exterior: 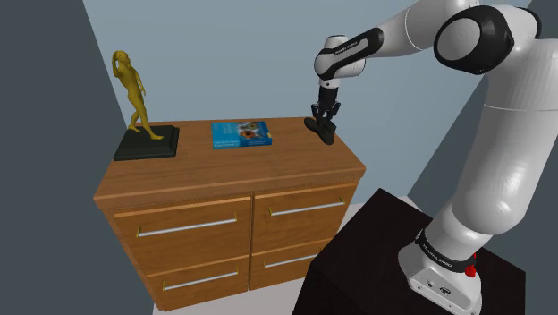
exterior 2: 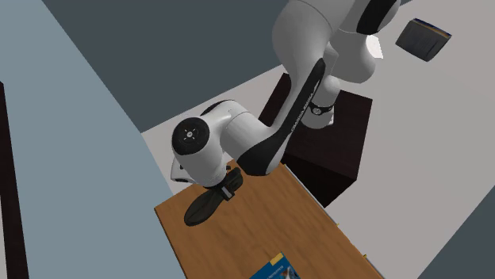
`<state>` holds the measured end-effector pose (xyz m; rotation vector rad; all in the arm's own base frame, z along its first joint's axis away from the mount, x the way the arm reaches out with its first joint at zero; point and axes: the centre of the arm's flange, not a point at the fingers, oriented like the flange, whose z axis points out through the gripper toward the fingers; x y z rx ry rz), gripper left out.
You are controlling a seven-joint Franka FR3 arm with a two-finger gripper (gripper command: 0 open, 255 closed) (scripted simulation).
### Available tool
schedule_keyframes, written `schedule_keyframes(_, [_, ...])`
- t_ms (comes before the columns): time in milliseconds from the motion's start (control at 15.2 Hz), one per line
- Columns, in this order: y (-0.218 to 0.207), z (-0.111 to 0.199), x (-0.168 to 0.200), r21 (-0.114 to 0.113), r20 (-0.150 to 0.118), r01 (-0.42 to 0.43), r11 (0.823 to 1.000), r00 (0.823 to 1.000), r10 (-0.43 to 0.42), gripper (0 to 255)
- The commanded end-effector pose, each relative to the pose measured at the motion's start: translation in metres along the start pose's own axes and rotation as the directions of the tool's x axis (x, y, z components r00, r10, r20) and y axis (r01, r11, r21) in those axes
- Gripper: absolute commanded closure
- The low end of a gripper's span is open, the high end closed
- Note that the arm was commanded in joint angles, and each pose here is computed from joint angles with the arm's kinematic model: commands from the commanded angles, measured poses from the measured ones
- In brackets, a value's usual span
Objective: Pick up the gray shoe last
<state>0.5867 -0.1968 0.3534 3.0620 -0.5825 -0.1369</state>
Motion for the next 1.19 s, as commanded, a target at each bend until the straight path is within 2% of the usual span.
schedule_keyframes(0, [-0.001,0.001,0.0,0.0,0.001,-0.001,1.0,1.0,0.001,255])
schedule_keyframes(990, [0.002,-0.078,-0.007,0.0,0.001,-0.001,1.0,1.0,0.001,255])
schedule_keyframes(1122, [0.002,-0.079,-0.007,0.0,0.001,-0.001,1.0,1.0,0.001,255])
